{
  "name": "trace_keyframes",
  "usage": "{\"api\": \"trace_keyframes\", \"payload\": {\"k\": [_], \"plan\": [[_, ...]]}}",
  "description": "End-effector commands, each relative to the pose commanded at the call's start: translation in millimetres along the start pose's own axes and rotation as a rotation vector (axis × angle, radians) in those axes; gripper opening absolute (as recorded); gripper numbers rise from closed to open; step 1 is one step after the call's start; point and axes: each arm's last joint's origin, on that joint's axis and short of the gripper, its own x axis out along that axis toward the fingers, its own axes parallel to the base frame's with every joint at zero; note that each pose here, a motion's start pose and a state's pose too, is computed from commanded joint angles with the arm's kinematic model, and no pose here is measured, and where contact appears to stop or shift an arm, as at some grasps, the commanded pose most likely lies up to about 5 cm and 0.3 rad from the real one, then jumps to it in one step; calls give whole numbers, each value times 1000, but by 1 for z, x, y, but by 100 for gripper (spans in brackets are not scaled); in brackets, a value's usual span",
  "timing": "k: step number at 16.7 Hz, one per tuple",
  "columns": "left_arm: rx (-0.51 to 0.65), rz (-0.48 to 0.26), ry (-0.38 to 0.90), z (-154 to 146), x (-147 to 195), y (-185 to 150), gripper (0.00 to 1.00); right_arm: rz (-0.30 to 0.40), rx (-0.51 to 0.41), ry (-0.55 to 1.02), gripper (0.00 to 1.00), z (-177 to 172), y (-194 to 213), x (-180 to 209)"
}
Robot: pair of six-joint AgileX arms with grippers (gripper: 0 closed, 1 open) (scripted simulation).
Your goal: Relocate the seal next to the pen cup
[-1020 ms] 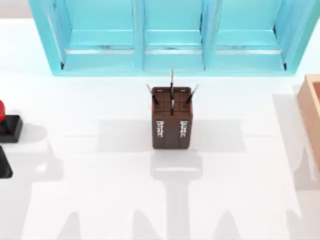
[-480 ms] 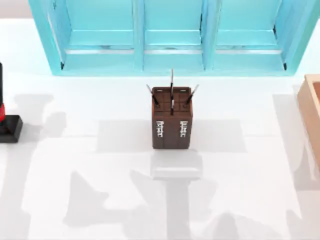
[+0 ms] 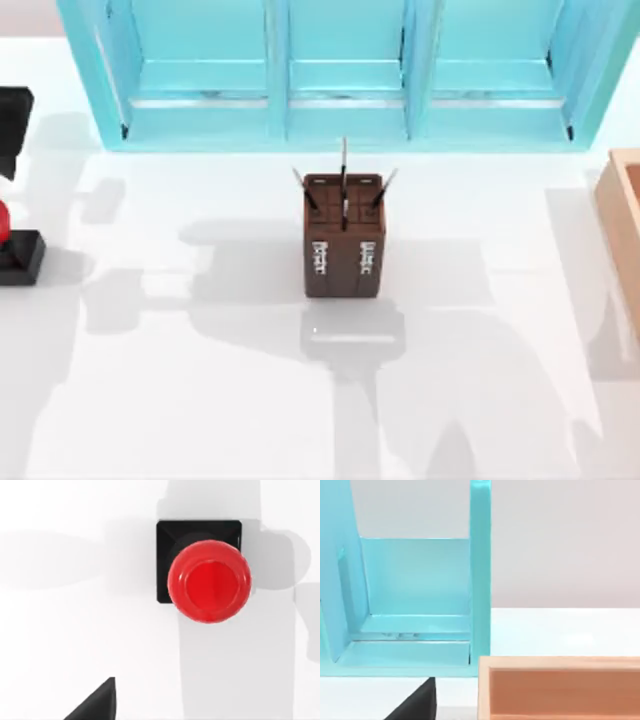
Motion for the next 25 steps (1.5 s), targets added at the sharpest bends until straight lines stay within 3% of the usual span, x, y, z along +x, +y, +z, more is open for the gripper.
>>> {"api": "trace_keyframes", "payload": {"k": [5, 13, 21, 25], "plan": [[1, -12, 132, 34, 24, 8, 100, 0, 0, 0, 100, 0, 0, 0], [3, -13, 140, 35, 31, 7, 100, 0, 0, 0, 100, 0, 0, 0], [1, -12, 135, 25, 115, 8, 100, 0, 0, 0, 100, 0, 0, 0], [1, -12, 139, 22, 125, 8, 100, 0, 0, 0, 100, 0, 0, 0]]}}
